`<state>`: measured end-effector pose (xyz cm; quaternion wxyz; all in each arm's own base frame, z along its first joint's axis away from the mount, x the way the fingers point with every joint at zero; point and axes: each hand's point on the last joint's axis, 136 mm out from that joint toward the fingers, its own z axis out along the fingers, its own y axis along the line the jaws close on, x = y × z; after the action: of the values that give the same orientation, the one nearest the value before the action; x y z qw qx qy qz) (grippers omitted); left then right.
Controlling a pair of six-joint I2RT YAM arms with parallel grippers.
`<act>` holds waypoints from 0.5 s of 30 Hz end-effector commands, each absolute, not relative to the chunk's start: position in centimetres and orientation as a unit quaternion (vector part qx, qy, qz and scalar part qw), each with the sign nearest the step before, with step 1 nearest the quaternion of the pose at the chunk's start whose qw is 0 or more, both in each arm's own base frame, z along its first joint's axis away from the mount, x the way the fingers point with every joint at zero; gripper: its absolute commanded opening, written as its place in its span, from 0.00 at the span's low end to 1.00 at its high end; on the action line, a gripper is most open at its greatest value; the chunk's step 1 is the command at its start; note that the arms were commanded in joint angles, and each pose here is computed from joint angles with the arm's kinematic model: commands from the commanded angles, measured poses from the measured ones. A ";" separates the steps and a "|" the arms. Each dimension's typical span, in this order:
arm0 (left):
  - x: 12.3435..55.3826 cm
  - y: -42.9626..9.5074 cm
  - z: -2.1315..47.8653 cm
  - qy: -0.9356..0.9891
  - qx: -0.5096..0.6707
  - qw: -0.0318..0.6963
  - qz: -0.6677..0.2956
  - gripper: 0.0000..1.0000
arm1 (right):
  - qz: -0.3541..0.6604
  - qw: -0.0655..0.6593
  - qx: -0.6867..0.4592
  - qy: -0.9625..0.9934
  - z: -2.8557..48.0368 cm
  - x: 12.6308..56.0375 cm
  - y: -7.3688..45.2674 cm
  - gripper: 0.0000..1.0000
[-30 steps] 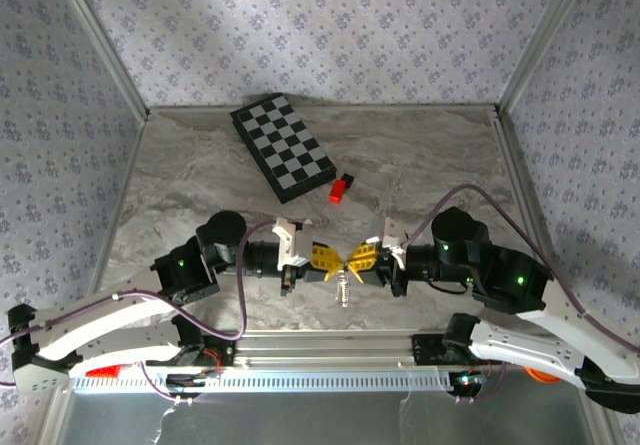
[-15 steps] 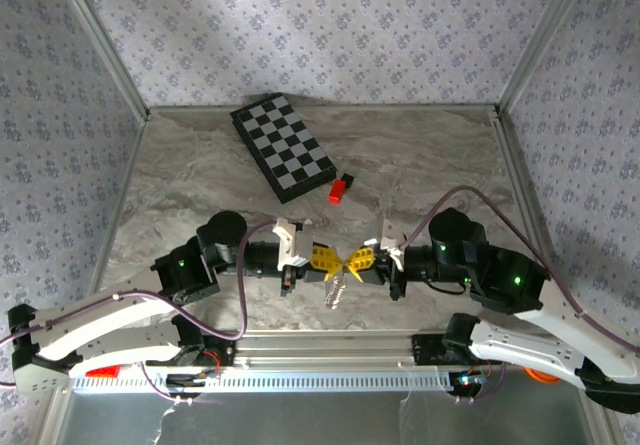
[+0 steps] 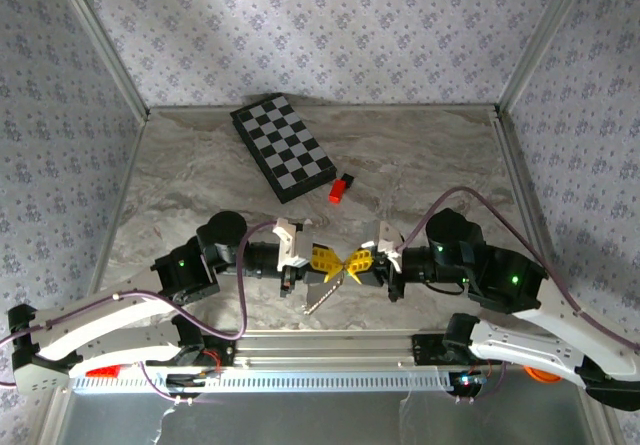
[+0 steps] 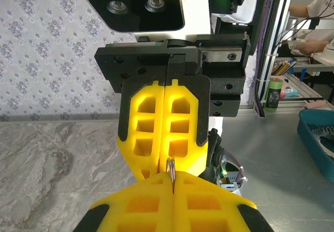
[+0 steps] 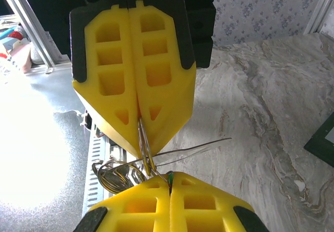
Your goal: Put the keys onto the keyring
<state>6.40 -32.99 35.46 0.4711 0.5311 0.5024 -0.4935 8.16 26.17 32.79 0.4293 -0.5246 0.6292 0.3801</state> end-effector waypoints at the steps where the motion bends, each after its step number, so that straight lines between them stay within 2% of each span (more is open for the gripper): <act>1: 5.6 -32.7 38.2 0.460 0.526 0.496 -0.515 0.00 | 0.382 0.431 -0.535 0.618 33.2 8.0 26.6 0.00; 15: 5.6 -32.8 38.5 0.456 0.527 0.498 -0.516 0.00 | 0.392 0.426 -0.544 0.607 33.6 7.3 26.7 0.03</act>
<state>6.27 -32.97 35.38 0.4679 0.5332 0.5018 -0.4949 7.92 26.58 32.52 0.4211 -0.5345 0.6244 0.3835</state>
